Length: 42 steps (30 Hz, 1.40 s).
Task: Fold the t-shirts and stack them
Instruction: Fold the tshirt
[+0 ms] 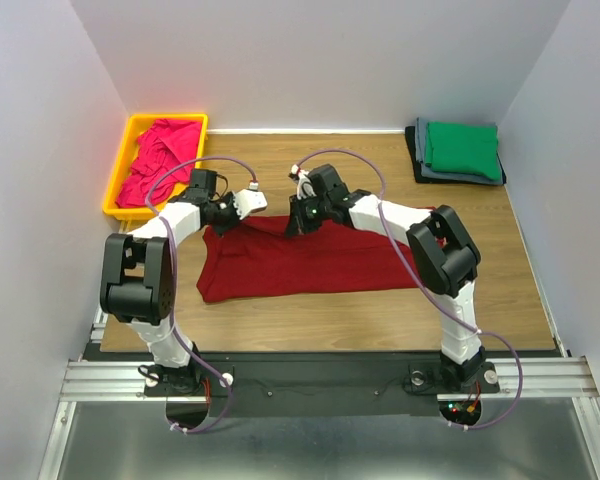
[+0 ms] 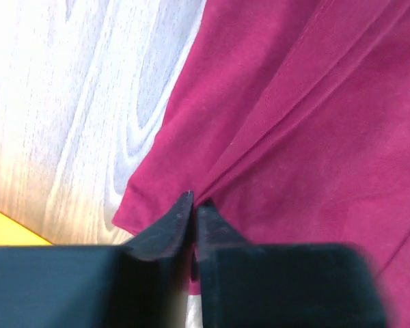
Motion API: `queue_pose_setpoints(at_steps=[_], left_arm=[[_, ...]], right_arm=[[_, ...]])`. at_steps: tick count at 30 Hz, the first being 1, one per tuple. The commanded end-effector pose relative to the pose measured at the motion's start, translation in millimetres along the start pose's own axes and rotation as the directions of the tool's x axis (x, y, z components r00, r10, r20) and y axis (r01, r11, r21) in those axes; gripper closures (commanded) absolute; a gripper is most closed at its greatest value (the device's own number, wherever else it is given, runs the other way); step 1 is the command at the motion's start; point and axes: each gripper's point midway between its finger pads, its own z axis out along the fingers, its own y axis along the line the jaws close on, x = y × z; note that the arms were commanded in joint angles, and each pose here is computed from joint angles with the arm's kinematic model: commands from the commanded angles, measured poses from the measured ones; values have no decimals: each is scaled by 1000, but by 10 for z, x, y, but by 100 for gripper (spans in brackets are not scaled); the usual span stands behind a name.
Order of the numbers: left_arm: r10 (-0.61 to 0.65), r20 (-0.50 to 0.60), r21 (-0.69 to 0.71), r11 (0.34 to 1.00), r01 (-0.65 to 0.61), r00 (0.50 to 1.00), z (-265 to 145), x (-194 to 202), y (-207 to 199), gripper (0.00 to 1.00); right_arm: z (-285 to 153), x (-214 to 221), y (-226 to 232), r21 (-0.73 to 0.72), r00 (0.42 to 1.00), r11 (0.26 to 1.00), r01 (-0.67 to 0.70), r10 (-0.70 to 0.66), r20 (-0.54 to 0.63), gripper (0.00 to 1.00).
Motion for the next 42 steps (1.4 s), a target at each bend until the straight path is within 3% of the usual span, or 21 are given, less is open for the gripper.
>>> queue_pose_setpoints(at_steps=[1, 4, 6, 10, 11, 13, 14, 19, 23, 27, 29, 33, 38, 42], left_arm=[[-11, 4, -87, 996, 11, 1000, -20, -109, 266, 78], [-54, 6, -102, 993, 54, 999, -8, -123, 321, 72], [-88, 0, -119, 989, 87, 996, -34, -87, 374, 69], [-160, 13, -182, 970, 160, 987, -166, -51, 570, 66], [-184, 17, -204, 962, 183, 983, -208, -49, 620, 66], [-194, 33, -216, 956, 196, 981, -295, -79, 660, 66], [-207, 39, -215, 954, 210, 978, -319, -90, 652, 65], [-232, 66, -136, 961, 239, 970, -346, -172, 487, 64], [-293, 67, -68, 953, 297, 954, -253, -187, 406, 64], [-337, 74, 18, 941, 337, 938, -247, -246, 237, 56], [-350, 73, 53, 936, 347, 934, -288, -247, 79, 55], [-368, 5, 61, 928, 367, 930, -368, -141, -230, 55], [-369, -91, 45, 926, 374, 925, -315, -86, -661, 55], [-441, -152, 52, 890, 453, 885, -200, -7, -866, 57]], right_arm=[[-7, -208, -39, -1, 998, 1000, 17, -17, 64, 99], [-10, -296, -100, 3, 997, 1000, 5, -5, 81, 100], [9, -334, -162, -2, 997, 1000, -8, 8, 83, 93], [5, -450, -225, 13, 994, 1000, -19, 17, 107, 71], [-15, -486, -257, 22, 993, 1000, -22, 20, 117, 55], [-92, -572, -292, 37, 990, 999, -18, 13, 140, 51], [-130, -604, -315, 46, 989, 999, -18, 11, 150, 44], [-380, -647, -417, 55, 989, 998, -15, 7, 148, 44], [-566, -388, -410, 38, 997, 999, -15, 12, 76, 50], [-886, -100, -460, 67, 999, 997, 39, -38, -5, 52], [-1098, 113, -691, 116, 998, 993, 29, -22, -61, 52], [-1646, 247, -1308, 300, 986, 942, 151, -124, -108, 53], [-2191, 471, -2105, 484, 985, 865, 131, -59, -162, 57], [-2300, 721, -2493, 548, 972, 826, 135, -3, -234, 63]])
